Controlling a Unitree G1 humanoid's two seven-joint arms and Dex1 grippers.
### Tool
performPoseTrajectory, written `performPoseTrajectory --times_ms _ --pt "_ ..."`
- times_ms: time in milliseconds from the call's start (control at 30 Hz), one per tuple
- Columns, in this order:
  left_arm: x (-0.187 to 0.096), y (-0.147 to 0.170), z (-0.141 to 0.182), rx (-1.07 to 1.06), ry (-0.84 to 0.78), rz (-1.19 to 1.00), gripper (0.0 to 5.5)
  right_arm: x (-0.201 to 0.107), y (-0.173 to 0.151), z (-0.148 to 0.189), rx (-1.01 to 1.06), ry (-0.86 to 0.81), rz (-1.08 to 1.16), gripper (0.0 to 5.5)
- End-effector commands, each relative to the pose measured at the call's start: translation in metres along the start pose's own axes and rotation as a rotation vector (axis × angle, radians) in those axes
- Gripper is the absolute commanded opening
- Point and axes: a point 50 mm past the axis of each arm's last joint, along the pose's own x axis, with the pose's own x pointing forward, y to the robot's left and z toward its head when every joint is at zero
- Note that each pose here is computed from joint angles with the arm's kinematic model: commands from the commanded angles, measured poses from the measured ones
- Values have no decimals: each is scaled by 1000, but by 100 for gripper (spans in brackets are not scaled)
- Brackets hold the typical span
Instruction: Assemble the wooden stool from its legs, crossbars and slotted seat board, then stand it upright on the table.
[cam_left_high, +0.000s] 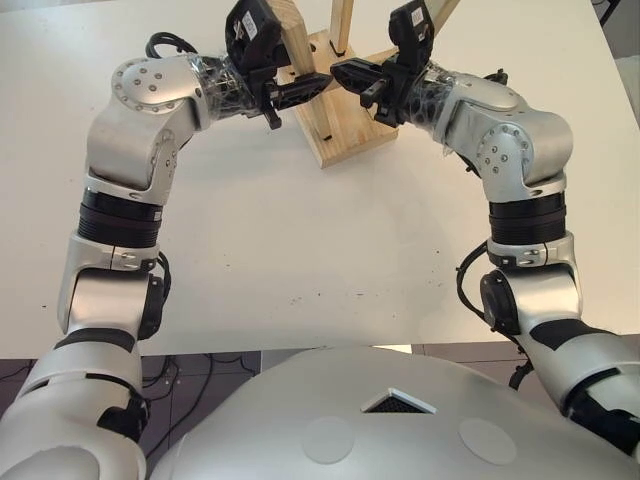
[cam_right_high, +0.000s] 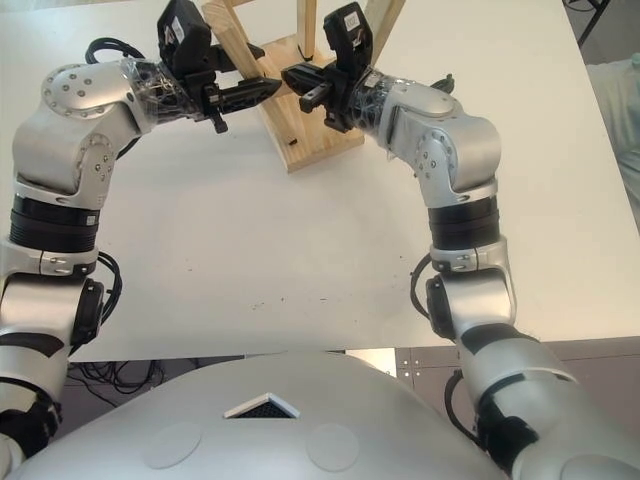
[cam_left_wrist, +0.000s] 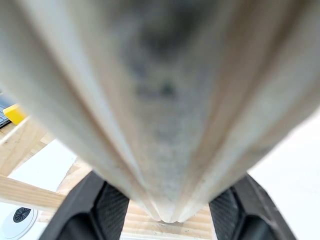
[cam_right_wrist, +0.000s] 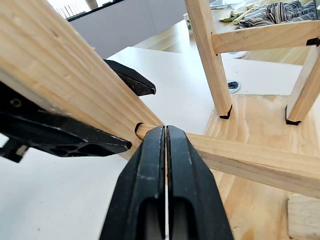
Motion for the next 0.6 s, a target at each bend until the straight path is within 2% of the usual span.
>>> performPoseTrajectory --times_ms 33,133,233,300,367,433,533,600 --pt "-1 -12 -63 -154 293 -15 203 -24 15 98 73 -424 101 5" --pt "-7 -12 -69 -169 315 -16 203 -62 12 172 173 -712 138 5" --pt "-9 -13 -71 -178 323 -21 203 -80 -7 192 153 -784 1 5" --pt "-10 -13 -72 -182 326 -19 203 -74 -39 173 29 -706 -255 5" --pt "-9 -13 -72 -181 327 -26 203 -64 -74 131 -93 -533 -493 5" --pt "-9 -14 -72 -177 329 -31 203 -48 -91 79 -250 -291 -583 5" --pt "-11 -13 -72 -172 339 -35 203 -21 -75 33 -416 -84 -452 5" --pt "-13 -12 -72 -167 347 -38 203 -4 -43 20 -497 -42 -282 5"
